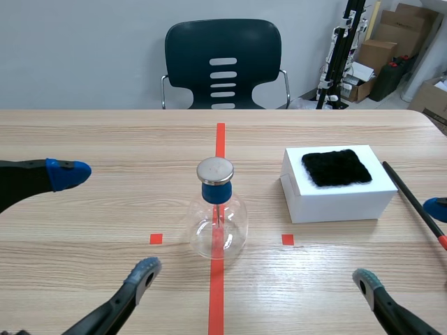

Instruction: Do the electroscope experiment. pick up the black charging rod

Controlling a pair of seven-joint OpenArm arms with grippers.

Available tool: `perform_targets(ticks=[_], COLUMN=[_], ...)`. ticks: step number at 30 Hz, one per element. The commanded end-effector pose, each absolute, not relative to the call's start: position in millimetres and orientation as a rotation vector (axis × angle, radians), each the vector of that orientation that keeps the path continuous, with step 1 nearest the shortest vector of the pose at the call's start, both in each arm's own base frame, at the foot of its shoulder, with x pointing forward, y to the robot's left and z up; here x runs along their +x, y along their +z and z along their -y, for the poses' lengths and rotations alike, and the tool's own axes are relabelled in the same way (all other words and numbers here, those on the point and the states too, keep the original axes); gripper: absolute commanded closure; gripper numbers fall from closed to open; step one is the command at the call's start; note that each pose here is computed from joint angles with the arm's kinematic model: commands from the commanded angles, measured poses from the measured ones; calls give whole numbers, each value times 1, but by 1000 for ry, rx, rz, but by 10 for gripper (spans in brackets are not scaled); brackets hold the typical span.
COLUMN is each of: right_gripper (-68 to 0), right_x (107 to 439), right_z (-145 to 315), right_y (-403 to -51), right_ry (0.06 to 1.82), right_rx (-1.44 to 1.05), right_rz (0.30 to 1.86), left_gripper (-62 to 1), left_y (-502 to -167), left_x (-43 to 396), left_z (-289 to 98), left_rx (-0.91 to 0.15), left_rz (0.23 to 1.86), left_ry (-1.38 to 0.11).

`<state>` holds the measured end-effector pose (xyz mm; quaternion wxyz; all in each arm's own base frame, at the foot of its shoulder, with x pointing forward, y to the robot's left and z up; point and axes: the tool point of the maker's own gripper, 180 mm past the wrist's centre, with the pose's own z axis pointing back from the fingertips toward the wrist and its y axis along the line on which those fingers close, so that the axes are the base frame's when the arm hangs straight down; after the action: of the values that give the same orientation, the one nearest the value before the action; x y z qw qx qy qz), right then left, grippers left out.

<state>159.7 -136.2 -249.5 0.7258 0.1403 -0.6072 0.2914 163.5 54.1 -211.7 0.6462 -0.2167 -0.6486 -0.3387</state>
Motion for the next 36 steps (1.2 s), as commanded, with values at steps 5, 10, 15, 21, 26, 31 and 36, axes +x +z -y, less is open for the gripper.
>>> perform_targets(ticks=[5,10,15,21,26,31,36], right_gripper=[-679,-679,-679,-679,-679,-679,-679], right_x=[167,174,186,219,243,264,279], right_z=[143,156,169,192,206,216,233], right_y=[-241,-235,-231,-220,-213,-210,-212], right_ry=[656,669,663,630,621,568,486], right_rx=[281,223,145,43,0,-8,-49], right_rz=[1372,1381,1332,1298,1248,1148,1060], left_gripper=[-623,-623,-623,-623,-623,-623,-623], left_y=[-223,-234,-240,-247,-257,-258,-267], left_x=[171,173,177,183,193,202,213], left_z=[-70,-82,-92,-102,-112,-120,-130], left_rx=[-483,-474,-469,-484,-457,-456,-469], left_rz=[1526,1549,1580,1613,1615,1643,1636], left_ry=[-695,-657,-633,-601,-590,-585,-573])
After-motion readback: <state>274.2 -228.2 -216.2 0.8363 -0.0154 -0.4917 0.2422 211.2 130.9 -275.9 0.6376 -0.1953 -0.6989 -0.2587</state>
